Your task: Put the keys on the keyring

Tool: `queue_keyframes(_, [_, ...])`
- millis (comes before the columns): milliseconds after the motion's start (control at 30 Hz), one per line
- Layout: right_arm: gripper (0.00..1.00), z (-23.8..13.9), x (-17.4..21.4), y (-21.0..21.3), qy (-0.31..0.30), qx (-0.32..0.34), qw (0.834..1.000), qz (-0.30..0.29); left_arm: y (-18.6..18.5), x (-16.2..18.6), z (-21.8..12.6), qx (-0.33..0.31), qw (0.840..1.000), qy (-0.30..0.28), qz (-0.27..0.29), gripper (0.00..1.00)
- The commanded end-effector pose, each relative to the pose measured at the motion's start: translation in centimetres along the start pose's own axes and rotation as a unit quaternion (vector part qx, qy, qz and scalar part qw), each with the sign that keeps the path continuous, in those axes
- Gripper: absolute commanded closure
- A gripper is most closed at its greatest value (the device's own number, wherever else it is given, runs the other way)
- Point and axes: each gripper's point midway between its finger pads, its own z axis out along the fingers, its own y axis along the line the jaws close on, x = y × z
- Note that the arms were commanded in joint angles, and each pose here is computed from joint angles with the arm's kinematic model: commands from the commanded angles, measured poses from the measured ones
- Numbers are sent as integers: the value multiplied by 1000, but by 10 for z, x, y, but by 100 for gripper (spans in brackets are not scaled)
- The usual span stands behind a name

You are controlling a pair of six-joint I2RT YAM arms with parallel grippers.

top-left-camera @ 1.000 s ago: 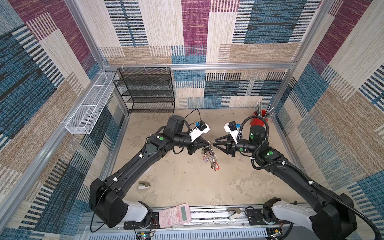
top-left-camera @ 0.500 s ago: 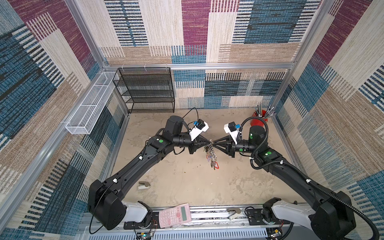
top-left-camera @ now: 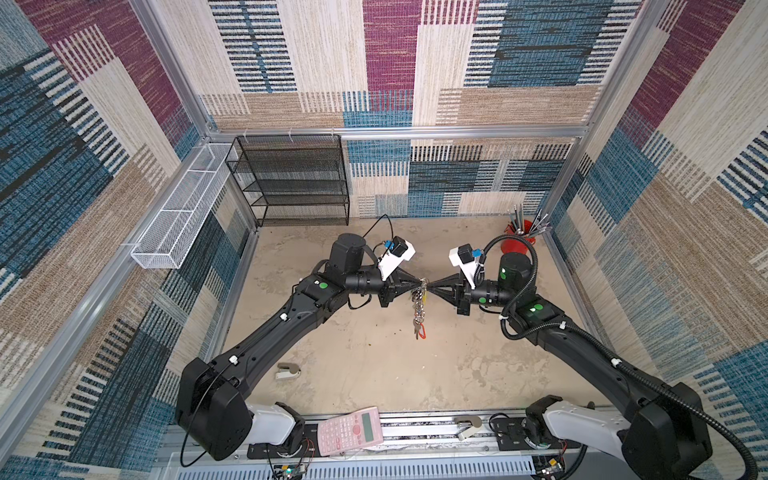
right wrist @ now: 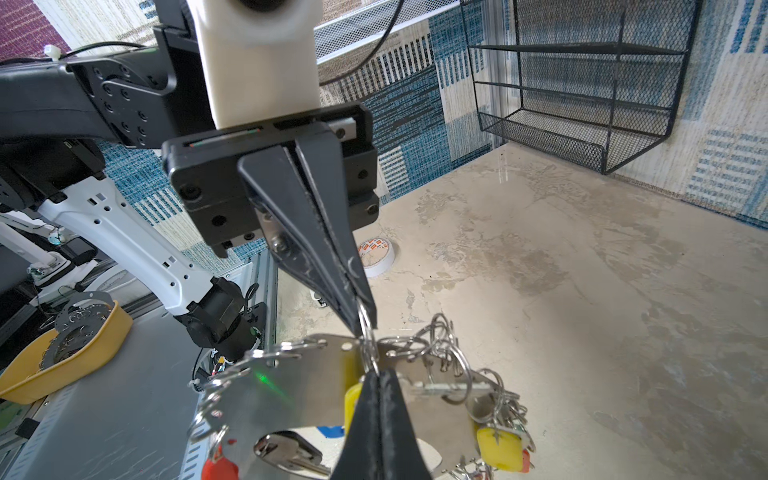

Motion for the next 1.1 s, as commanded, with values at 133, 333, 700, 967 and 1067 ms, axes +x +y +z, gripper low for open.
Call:
queue_keyframes(133, [100,3,0,5,-5,-22,1000,-4,-4,-26,-1,21,997,-70,3,100])
queue_keyframes(333, [100,5,-1,3,-5,-25,1000,-2,-7,-29,0,42,994,-96,-12,100])
queue_keyframes(700, [91,9,-17,-3,-23,-19,1000,-5,-6,-23,5,56,992,-108,-34,100])
queue_keyframes(967, [83,5,-19,-15,-28,25,999,5,-1,-19,5,42,991,-119,-44,100])
queue_keyframes(1067, [79,-6,-19,-23,-35,52,998,19,1,-18,5,37,991,-121,-48,100])
